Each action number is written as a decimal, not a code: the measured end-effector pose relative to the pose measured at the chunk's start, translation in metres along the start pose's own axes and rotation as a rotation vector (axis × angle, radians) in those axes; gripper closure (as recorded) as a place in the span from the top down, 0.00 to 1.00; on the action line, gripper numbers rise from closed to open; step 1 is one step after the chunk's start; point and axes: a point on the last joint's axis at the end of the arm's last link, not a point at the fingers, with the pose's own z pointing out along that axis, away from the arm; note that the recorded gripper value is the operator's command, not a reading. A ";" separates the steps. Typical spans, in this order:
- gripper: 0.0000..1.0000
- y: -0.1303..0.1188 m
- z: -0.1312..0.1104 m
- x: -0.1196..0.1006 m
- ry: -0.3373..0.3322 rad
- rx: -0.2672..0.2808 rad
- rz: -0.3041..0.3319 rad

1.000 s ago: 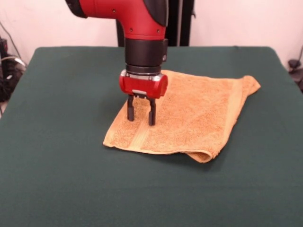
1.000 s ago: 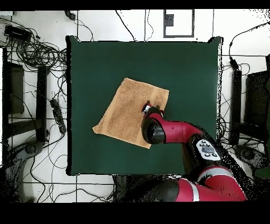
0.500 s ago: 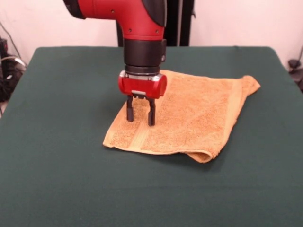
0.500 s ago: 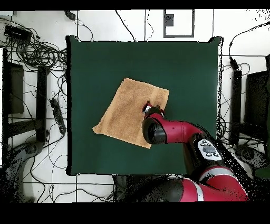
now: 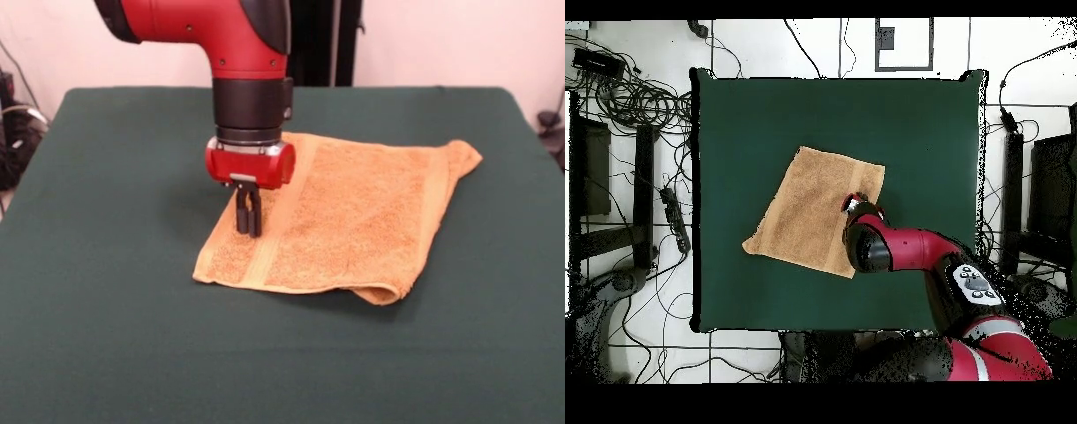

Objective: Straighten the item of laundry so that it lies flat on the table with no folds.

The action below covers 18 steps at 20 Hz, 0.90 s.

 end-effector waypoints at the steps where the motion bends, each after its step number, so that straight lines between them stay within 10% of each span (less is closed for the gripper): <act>1: 0.00 0.000 0.000 0.000 -0.001 -0.002 -0.001; 18: 0.00 0.000 0.000 -0.001 -0.005 -0.027 -0.024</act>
